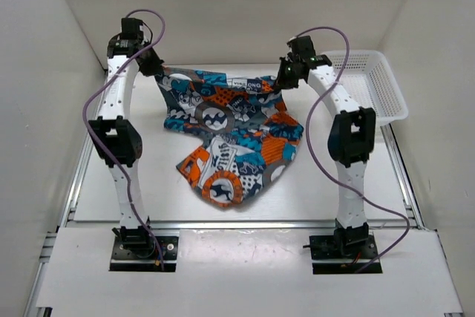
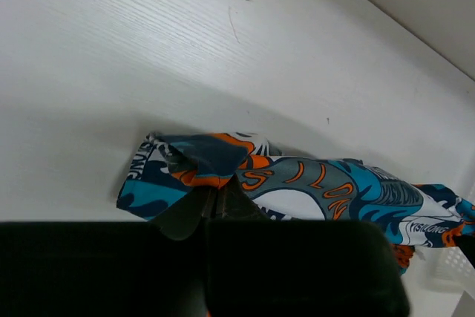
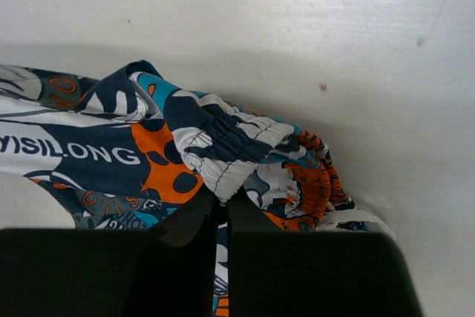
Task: Fold and stack the shorts
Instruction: Flatten the shorts out, then fold the shorts
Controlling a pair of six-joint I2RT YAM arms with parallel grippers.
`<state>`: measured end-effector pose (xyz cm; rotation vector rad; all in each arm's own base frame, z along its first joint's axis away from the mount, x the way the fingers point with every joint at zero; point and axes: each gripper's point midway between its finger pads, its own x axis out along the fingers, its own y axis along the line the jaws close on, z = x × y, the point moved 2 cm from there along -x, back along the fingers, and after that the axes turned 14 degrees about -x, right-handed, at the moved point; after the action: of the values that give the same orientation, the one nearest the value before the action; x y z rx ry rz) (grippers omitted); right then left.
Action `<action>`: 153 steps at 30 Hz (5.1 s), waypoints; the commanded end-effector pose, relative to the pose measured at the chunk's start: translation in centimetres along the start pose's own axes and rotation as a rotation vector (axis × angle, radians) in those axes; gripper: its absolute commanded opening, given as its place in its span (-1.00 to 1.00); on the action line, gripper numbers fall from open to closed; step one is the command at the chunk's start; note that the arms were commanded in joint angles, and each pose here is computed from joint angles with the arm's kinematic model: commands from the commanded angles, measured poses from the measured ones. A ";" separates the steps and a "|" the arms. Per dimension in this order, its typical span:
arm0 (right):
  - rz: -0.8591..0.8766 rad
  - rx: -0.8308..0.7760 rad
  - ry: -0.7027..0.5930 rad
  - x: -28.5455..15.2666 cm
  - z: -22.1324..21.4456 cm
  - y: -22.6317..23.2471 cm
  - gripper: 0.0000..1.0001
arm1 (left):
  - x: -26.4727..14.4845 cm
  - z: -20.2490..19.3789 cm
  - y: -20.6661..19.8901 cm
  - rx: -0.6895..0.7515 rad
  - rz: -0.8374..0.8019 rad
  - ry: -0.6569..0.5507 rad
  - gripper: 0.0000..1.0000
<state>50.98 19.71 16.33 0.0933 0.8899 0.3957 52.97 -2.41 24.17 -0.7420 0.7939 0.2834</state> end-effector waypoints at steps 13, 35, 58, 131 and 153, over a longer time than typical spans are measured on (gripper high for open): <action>0.045 -0.039 -0.182 -8.4 6.7 -0.2 -0.99 | -11.4 9.6 -1.8 -0.010 -0.160 -0.331 -0.80; 0.124 -0.335 -0.905 -52.4 0.5 11.0 -0.99 | -52.0 1.3 0.9 -0.083 -0.574 -0.869 -0.80; -0.177 -0.154 -0.415 -28.8 1.8 0.4 -0.99 | -29.2 10.4 -1.3 -0.062 -0.348 -0.552 -0.80; -0.290 0.254 -0.020 -16.1 -10.3 -8.0 0.47 | -16.9 -36.3 11.4 0.216 0.149 0.447 0.96; -0.195 0.178 0.020 -18.9 -17.1 -3.1 0.44 | -8.0 -41.5 14.9 0.211 0.337 0.599 -0.79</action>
<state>28.75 8.25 18.39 0.1546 0.9445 0.1221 15.35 -21.68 3.04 -0.4701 1.5683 0.2595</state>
